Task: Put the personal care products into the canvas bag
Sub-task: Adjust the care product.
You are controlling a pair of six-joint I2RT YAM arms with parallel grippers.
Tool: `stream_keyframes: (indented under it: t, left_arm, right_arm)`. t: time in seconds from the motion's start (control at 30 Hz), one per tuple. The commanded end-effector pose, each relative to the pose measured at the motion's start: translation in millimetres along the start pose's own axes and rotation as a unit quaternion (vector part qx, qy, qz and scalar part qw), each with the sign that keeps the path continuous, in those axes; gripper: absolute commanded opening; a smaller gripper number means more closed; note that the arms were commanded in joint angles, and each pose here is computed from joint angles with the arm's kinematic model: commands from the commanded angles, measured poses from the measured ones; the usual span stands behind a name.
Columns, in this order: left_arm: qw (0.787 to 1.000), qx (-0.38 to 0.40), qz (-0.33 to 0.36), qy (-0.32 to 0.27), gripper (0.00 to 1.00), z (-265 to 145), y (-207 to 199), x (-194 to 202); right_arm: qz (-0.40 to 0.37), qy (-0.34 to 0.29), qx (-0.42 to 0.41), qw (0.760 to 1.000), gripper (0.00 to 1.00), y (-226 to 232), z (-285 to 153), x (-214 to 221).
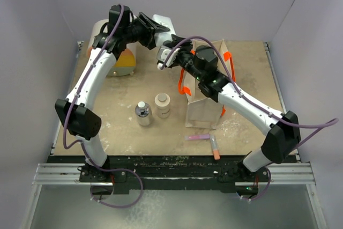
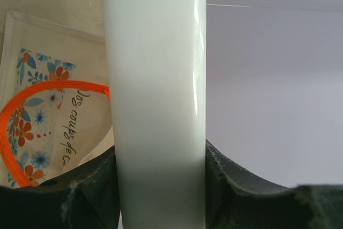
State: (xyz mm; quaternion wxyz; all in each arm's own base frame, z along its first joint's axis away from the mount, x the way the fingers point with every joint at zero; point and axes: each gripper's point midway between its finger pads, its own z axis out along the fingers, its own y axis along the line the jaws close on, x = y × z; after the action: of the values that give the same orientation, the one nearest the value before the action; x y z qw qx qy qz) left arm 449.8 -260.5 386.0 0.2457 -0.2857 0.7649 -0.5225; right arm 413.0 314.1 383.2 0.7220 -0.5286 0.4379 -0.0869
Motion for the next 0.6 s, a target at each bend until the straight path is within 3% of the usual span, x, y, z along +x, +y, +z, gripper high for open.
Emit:
stream_keyframes:
  t: [0.0, 0.23, 0.57]
  left_arm:
    - [0.994, 0.106, -0.008, -0.003, 0.57, -42.1, -74.2, 13.0]
    - [0.993, 0.119, 0.002, 0.007, 0.70, -32.3, -80.0, 25.5]
    - [0.991, 0.131, 0.025, 0.021, 0.74, -17.9, -82.9, 39.8]
  right_arm:
    - [0.031, -0.024, 0.151, 0.988, 0.00, -95.4, -41.6, -33.9]
    - [0.034, -0.018, 0.174, 0.984, 0.00, -112.2, -61.1, -39.0]
    - [0.033, 0.004, 0.182, 0.983, 0.00, -134.1, -88.6, -46.6]
